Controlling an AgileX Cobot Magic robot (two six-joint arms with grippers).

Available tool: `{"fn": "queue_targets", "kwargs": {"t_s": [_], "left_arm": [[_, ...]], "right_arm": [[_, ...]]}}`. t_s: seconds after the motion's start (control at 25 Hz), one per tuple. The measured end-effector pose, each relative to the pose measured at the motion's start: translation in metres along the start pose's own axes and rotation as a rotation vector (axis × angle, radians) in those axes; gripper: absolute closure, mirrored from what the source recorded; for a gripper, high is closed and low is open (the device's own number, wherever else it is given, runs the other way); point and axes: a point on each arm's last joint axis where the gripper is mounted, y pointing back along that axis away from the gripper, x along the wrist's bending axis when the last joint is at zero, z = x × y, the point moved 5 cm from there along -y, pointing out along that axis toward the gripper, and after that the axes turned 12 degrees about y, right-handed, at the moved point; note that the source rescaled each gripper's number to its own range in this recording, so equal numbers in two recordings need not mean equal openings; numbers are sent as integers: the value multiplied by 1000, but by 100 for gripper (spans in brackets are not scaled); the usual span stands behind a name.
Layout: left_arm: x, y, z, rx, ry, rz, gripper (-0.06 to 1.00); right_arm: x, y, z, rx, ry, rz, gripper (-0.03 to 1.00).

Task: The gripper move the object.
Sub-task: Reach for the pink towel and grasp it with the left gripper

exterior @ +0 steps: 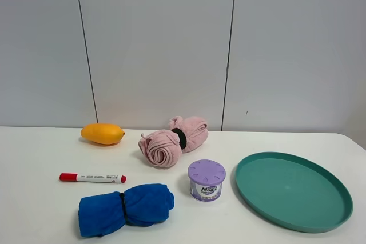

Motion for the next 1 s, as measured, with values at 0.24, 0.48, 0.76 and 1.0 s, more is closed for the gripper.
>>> {"fn": "queue_targets", "kwargs": {"t_s": [0.24, 0.48, 0.76, 1.0], "left_arm": [[0, 0, 0, 0, 0, 0, -1], [0, 0, 0, 0, 0, 0, -1], [0, 0, 0, 0, 0, 0, -1], [-1, 0, 0, 1, 5, -9, -1]], "right_arm": [[0, 0, 0, 0, 0, 0, -3], [0, 0, 0, 0, 0, 0, -3], [0, 0, 0, 0, 0, 0, -3], [0, 0, 0, 0, 0, 0, -3]]}}
